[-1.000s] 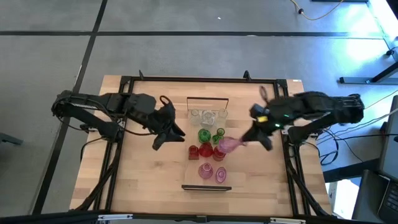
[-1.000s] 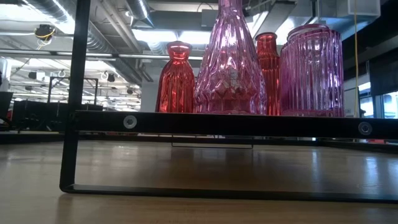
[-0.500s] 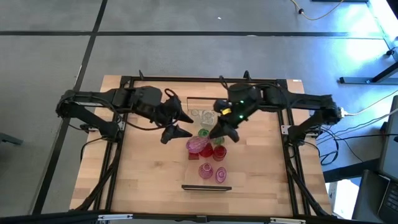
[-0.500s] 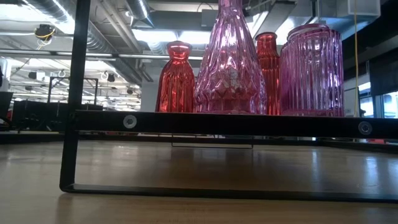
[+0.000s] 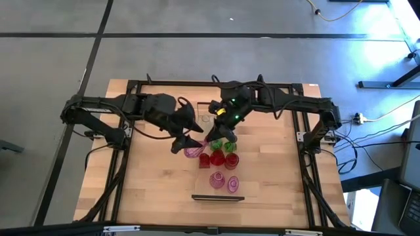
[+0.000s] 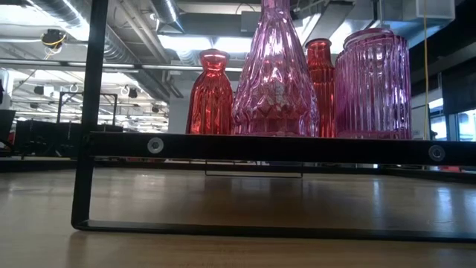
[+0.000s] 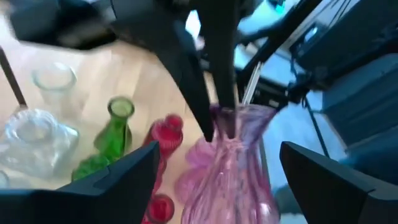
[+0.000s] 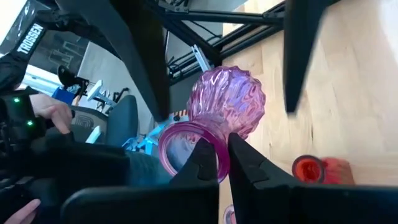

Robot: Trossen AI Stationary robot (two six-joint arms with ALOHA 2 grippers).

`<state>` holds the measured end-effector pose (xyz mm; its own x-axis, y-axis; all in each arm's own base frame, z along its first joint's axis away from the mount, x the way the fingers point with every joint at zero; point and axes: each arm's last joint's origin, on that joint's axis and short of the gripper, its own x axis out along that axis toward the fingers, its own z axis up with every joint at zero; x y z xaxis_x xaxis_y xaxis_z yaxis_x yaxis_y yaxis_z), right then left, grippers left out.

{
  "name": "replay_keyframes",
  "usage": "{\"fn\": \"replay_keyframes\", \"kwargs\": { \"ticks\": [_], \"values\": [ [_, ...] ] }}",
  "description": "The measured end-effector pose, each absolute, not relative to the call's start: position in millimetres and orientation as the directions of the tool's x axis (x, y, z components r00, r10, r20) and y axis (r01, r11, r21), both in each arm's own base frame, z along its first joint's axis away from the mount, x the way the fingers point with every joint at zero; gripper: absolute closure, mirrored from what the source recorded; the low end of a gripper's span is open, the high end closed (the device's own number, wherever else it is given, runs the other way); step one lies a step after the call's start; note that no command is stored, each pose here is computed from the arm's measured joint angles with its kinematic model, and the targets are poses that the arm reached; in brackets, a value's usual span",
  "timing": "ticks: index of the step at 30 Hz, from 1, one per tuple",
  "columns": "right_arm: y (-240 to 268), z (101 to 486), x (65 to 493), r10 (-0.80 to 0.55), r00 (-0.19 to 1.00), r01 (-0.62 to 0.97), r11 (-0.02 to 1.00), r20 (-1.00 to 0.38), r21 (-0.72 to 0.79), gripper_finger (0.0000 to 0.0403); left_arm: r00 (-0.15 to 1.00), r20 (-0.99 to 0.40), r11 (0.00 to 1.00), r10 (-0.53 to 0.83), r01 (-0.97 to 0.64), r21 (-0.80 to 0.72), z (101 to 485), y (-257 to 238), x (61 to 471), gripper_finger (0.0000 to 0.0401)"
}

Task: Sort vases onto shelf
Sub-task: Put the pink vase aligned with the other pink vases on the shelf

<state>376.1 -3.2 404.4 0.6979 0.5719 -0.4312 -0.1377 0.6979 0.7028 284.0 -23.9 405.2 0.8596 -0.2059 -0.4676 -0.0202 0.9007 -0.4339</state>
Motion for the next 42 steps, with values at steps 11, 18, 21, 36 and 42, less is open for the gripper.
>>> {"fn": "replay_keyframes", "kwargs": {
  "ticks": [11,18,21,36,42],
  "values": [
    [-3.2,404.8,383.4,0.586,0.703,-0.175,0.692,-0.403,0.700,0.0403,0.786,-0.546,0.863,-0.290,-0.033,-0.505,381.1,-27.3,305.7,0.0075],
    [-4.8,398.6,383.7,0.596,0.678,-0.151,0.687,-0.431,0.711,0.0403,0.794,-0.542,0.850,-0.276,-0.062,-0.523,382.7,-16.8,305.8,0.0075],
    [-4.9,393.7,387.1,0.599,0.668,-0.146,0.687,-0.441,0.712,0.0403,0.811,-0.518,0.849,-0.272,-0.052,-0.527,387.4,-13.3,306.7,0.0079],
    [-7.3,392.5,388.5,0.613,0.662,-0.166,0.681,-0.432,0.713,0.0403,0.803,-0.511,0.832,-0.306,-0.036,-0.554,387.0,-13.4,307.8,0.0159],
    [-6.9,395.2,389.6,0.634,0.661,-0.213,0.672,-0.402,0.710,0.0403,0.799,-0.507,0.828,-0.323,-0.020,-0.560,387.7,-13.9,307.7,0.0188]
  ]
}}
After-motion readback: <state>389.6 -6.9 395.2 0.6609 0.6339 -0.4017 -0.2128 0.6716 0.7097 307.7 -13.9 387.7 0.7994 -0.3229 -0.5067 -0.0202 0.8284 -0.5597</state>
